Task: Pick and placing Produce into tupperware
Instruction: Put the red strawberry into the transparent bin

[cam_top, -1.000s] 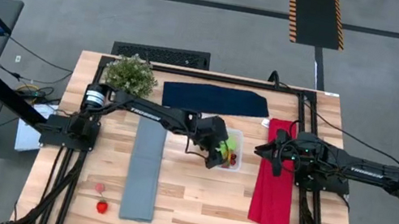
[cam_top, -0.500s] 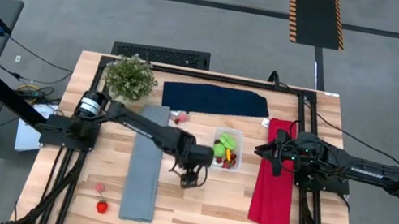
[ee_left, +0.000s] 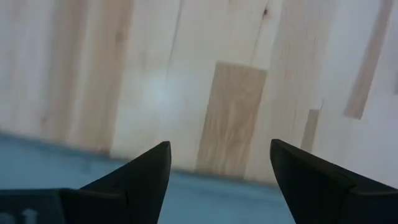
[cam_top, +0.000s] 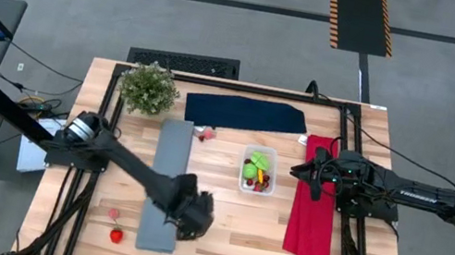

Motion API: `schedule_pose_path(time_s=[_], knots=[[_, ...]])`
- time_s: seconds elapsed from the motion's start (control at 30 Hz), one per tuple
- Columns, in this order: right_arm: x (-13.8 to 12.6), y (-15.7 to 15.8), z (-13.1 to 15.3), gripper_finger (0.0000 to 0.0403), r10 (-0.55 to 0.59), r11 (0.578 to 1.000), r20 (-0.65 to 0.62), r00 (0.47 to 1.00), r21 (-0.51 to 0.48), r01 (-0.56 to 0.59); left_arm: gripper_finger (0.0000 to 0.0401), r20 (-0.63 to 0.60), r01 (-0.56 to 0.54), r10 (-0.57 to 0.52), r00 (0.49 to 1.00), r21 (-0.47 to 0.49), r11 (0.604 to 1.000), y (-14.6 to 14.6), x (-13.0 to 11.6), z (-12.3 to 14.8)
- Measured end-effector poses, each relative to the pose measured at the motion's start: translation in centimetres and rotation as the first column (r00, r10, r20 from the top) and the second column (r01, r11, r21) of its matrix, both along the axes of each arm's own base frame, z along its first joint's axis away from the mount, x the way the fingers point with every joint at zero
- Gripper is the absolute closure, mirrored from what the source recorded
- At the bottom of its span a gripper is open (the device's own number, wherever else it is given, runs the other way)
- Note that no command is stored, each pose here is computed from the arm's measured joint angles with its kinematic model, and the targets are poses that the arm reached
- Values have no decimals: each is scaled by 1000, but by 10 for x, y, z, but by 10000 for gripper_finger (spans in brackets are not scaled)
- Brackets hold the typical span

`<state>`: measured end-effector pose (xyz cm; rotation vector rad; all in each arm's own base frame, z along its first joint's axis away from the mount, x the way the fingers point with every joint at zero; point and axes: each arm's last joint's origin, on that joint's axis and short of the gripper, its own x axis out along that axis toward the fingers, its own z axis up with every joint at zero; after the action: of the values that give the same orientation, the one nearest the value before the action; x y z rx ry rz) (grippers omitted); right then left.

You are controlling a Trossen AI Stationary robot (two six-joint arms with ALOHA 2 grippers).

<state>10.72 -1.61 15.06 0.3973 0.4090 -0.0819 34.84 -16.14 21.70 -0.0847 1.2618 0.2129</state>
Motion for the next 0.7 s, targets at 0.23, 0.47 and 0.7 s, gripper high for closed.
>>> schedule_pose_path(time_s=[0.23, 0.47, 0.7], knots=[[0, 0, 0, 295, 0, 1000, 0, 1000, 0, 0, 136, -26, -105, 111, 994, 158, 982, -31, -38, 2], [0, 0, 0, 295, 0, 1000, -1, 1000, 0, 0, 136, -20, -218, 223, 975, 130, 967, -67, -73, 2], [0, 0, 0, 295, 0, 1000, -1, 1000, 0, 0, 136, 25, -363, 362, 932, 36, 931, -103, -107, 0]])
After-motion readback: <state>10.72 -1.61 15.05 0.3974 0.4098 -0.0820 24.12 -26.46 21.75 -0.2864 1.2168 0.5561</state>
